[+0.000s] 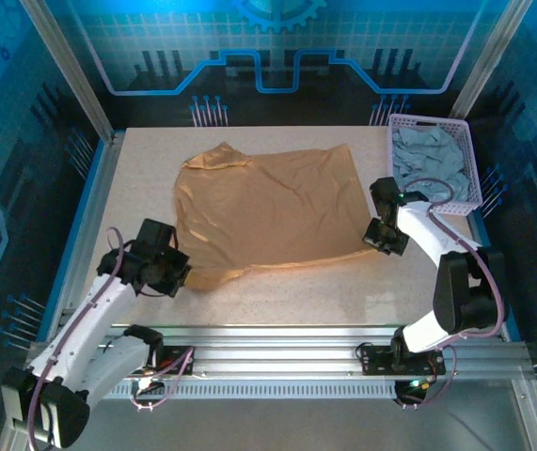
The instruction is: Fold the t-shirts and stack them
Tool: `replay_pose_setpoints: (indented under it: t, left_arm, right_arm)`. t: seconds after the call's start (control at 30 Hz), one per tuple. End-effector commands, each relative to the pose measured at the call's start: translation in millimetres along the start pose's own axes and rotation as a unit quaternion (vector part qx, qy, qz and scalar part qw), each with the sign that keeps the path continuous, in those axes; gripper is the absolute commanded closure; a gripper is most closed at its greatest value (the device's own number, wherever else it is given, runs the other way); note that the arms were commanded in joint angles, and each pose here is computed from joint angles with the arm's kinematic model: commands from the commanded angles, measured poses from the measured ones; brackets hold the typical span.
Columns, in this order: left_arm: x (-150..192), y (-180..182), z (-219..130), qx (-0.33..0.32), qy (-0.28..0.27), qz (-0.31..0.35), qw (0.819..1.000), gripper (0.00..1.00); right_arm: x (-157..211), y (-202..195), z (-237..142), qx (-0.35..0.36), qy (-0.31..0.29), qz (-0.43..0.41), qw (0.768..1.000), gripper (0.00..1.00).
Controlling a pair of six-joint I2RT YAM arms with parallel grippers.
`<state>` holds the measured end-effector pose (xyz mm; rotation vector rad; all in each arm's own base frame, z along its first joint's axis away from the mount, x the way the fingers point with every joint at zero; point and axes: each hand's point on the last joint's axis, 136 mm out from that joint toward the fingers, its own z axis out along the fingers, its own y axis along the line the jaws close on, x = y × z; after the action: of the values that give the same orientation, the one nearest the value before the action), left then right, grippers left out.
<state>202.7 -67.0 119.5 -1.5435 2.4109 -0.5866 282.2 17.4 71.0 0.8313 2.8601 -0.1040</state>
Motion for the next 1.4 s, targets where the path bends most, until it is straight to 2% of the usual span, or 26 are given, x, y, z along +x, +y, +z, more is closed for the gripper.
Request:
replay_pose_setpoints:
  t: [0.0, 0.13, 0.23, 0.33, 0.43, 0.57, 0.67, 0.73, 0.83, 0.93, 1.1, 1.17, 1.27, 1.37]
  left_arm:
    - [-27, -21, -7, 0.009, -0.04, 0.021, 0.999, 1.0]
    - [-59, -66, -8, 0.049, -0.044, 0.011, 0.998, 1.0]
    - [-85, -113, -30, 0.084, -0.067, 0.031, 0.994, 1.0]
    - [-104, -160, -73, 0.122, -0.111, 0.065, 0.984, 1.0]
    - [-110, -187, -134, 0.175, -0.172, 0.08, 0.966, 1.0]
    - [-98, -175, -206, 0.243, -0.252, 0.087, 0.933, 1.0]
    - [-81, -150, -234, 0.297, -0.276, 0.075, 0.911, 1.0]
    - [-75, -140, -253, 0.332, -0.295, 0.073, 0.893, 1.0]
    - [-81, -148, -284, 0.357, -0.335, 0.08, 0.868, 1.0]
    - [-94, -187, -285, 0.344, -0.342, 0.091, 0.87, 1.0]
    - [-123, -279, -223, 0.305, -0.251, 0.086, 0.915, 1.0]
    - [-138, -314, -198, 0.301, -0.225, 0.094, 0.922, 1.0]
    - [-161, -365, -187, 0.342, -0.202, 0.108, 0.911, 1.0]
    - [-176, -403, -214, 0.402, -0.198, 0.123, 0.885, 1.0]
  right_arm:
    - [-11, 20, -16, -0.034, -0.024, -0.012, 0.999, 1.0]
    - [-40, 42, -31, -0.059, -0.047, -0.023, 0.997, 1.0]
    - [-74, 62, -60, -0.09, -0.086, -0.025, 0.992, 1.0]
    - [-109, 77, -115, -0.128, -0.156, -0.021, 0.979, 1.0]
    - [-122, 81, -176, -0.186, -0.23, -0.014, 0.955, 1.0]
    - [-99, 63, -231, -0.237, -0.285, -0.007, 0.929, 1.0]
    - [-68, 34, -253, -0.26, -0.31, 0.01, 0.914, 1.0]
    - [-50, 17, -275, -0.287, -0.34, 0.021, 0.895, 1.0]
    - [-44, 6, -302, -0.301, -0.363, 0.026, 0.881, 1.0]
    - [-61, 23, -315, -0.304, -0.369, 0.013, 0.878, 1.0]
    - [-112, 75, -306, -0.309, -0.34, 0.011, 0.888, 1.0]
    - [-137, 99, -296, -0.318, -0.33, 0.01, 0.888, 1.0]
    - [-176, 127, -290, -0.336, -0.323, 0.006, 0.885, 1.0]
    - [-211, 140, -301, -0.352, -0.335, -0.001, 0.874, 1.0]
